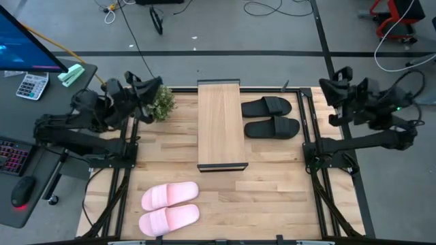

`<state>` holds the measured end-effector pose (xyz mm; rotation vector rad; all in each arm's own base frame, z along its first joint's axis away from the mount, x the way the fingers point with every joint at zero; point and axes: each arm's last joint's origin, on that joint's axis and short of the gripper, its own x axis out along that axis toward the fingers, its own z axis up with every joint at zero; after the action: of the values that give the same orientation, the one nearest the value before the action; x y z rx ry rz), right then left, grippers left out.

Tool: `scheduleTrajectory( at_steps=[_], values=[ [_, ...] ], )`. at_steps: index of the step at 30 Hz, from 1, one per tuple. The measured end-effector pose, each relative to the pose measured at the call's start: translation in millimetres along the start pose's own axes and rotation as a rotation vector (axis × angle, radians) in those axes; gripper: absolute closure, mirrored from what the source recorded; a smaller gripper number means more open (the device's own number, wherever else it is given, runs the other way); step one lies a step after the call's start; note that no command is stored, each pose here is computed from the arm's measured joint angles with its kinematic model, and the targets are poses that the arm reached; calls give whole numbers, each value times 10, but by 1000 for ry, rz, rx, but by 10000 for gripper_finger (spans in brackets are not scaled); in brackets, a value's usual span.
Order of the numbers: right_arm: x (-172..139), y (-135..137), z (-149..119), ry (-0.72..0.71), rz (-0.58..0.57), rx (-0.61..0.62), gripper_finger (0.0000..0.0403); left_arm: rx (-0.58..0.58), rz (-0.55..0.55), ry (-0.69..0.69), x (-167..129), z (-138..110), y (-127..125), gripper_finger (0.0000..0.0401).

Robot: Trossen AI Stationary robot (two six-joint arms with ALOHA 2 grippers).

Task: Pick and place slides into the shelf
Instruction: Put the top pink slipper on the shelf

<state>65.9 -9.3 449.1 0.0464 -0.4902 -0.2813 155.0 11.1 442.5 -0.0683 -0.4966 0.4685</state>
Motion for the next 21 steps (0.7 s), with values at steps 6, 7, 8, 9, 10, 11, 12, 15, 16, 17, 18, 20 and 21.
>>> scheduleTrajectory(
  at_steps=[6,7,8,9,10,11,12,15,16,17,18,20,21],
  values=[
    [218,52,136,249,-20,10,380,28,28,284,149,46,-14,379],
    [252,57,151,276,-32,7,380,24,39,321,162,46,-8,377],
    [288,62,159,305,-49,0,380,18,50,346,176,42,-3,376],
    [319,65,161,332,-69,-9,380,11,59,363,196,34,-3,376],
    [353,67,162,360,-94,-19,380,4,67,376,213,26,-2,376],
    [382,66,159,385,-119,-33,380,0,74,389,223,14,0,377],
    [411,62,157,406,-148,-50,380,-5,80,397,233,3,3,378],
    [489,33,125,457,-231,-100,380,-6,82,404,252,-20,-6,385],
    [517,23,110,468,-246,-108,380,-2,81,406,257,-27,-9,387],
    [549,15,92,476,-261,-113,380,5,80,410,264,-38,-12,388],
    [578,4,76,480,-275,-111,380,8,80,412,267,-43,-13,390],
    [628,-12,37,491,-295,-103,380,9,80,414,267,-46,-13,391],
    [646,-20,20,496,-298,-93,380,9,80,413,266,-43,-13,391]
  ],
)
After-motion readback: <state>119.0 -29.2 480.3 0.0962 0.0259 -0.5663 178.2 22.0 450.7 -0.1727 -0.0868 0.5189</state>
